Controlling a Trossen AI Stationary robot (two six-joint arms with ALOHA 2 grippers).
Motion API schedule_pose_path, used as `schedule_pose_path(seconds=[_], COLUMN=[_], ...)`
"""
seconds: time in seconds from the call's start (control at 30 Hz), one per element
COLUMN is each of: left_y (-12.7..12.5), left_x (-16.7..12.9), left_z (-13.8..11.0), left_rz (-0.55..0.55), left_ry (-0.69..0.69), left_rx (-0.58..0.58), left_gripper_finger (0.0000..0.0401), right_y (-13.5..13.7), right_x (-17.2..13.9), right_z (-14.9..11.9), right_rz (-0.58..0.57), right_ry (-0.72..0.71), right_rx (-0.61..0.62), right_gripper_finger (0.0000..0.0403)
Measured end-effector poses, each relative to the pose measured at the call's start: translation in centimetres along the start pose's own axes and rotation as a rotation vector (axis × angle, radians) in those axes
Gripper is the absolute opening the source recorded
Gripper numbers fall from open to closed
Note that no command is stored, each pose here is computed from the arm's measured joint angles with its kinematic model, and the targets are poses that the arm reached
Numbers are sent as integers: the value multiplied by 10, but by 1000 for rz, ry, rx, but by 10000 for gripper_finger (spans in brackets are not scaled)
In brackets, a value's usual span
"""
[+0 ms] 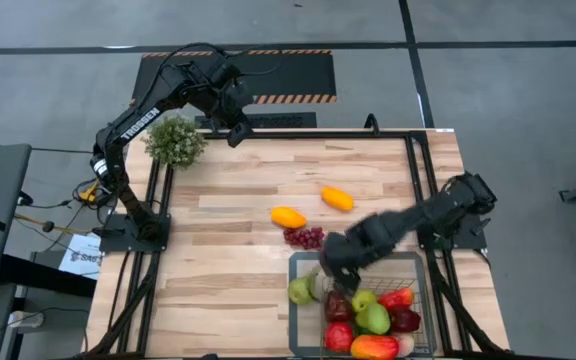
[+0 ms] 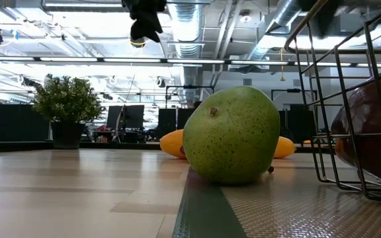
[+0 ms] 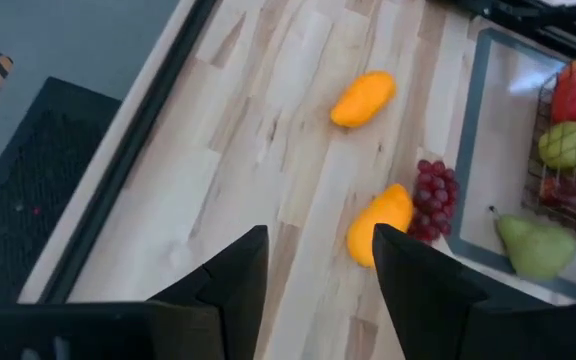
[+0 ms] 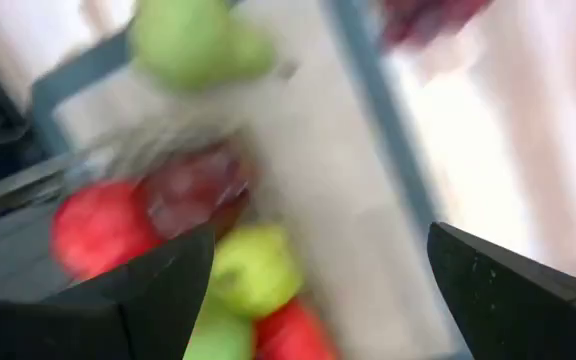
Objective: Build produce basket
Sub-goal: Put the pear into the wire basket
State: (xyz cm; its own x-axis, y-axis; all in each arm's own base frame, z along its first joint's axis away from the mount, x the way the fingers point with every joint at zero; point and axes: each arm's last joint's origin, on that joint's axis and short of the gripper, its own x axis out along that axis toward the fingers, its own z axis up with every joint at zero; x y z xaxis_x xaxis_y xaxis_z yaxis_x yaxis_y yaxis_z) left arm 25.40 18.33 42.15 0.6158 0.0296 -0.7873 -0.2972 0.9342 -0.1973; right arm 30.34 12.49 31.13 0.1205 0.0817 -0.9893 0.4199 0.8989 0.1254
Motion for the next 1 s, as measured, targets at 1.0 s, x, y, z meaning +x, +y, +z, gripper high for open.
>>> schedule_pose_path(seconds=[1.0], left_y=[-91], left_x=[-125], left_z=[-70], left_rz=[-49], left_ry=[-192], left_rx=[-89], left_gripper_finger=[174], right_y=[2], right_x=[60], right_z=[99], right_rz=[209], right_ry=[-236], right_rx=[-696], right_gripper_finger=[382])
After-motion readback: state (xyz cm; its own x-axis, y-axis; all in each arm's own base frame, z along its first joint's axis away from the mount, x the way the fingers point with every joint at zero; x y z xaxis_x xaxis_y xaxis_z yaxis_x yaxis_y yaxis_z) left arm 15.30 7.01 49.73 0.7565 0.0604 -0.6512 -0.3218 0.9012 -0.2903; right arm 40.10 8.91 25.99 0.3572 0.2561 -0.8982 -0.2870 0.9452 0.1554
